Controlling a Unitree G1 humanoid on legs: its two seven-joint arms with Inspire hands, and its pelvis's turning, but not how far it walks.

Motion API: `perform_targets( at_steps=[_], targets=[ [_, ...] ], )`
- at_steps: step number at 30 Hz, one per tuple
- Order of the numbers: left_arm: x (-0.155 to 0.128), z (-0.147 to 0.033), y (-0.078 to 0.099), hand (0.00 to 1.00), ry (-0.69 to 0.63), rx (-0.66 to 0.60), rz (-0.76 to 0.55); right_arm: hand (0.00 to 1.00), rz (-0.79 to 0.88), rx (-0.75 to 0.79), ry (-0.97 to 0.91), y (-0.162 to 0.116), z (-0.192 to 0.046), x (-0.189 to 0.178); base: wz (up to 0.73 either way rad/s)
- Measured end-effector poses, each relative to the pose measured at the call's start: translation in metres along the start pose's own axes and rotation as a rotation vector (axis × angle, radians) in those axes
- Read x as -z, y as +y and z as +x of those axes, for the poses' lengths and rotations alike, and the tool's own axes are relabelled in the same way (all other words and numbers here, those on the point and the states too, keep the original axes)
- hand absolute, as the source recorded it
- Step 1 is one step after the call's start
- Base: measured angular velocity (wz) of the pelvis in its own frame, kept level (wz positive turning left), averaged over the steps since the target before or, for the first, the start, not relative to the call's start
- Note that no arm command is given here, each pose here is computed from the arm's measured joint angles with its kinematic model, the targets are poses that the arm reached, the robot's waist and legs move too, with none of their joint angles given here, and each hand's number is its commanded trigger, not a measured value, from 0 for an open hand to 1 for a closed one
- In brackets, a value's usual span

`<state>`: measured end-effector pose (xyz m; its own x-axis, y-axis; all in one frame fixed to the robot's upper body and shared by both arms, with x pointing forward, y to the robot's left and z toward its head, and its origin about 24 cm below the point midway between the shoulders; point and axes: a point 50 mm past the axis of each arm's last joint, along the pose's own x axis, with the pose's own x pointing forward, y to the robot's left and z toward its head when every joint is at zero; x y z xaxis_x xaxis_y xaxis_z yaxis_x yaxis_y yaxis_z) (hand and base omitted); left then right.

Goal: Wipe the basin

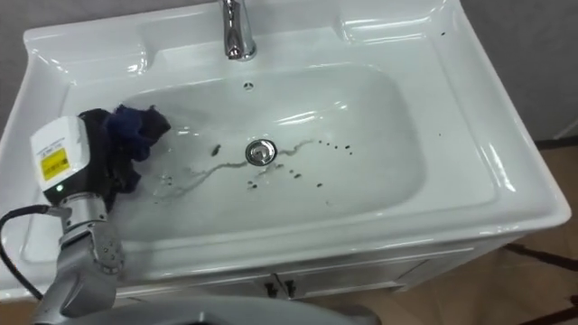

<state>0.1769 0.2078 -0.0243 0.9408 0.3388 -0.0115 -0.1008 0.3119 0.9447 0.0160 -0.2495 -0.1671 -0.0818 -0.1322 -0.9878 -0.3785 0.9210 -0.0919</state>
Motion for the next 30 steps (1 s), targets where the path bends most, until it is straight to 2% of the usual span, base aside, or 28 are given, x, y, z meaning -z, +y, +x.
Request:
perform_targets(
  at_steps=[6,13,21,30],
  targets=[
    [-0.012,0.011,0.005,1.0,-0.06,-0.029,-0.044,0.0,-0.007,-0.003,-0.003,0.002,0.001,0.0,-0.08],
    [-0.018,0.01,0.003,1.0,-0.1,0.004,-0.04,0.0,0.0,-0.014,-0.013,0.009,0.002,-0.001,-0.01],
    [-0.027,0.004,-0.009,1.0,-0.19,0.099,0.085,0.0,0.001,-0.017,-0.01,0.009,0.002,0.0,0.0],
    [-0.016,0.004,-0.012,1.0,-0.173,0.166,0.201,0.0,0.0,-0.022,-0.036,0.007,0.001,-0.005,-0.05]
  ],
)
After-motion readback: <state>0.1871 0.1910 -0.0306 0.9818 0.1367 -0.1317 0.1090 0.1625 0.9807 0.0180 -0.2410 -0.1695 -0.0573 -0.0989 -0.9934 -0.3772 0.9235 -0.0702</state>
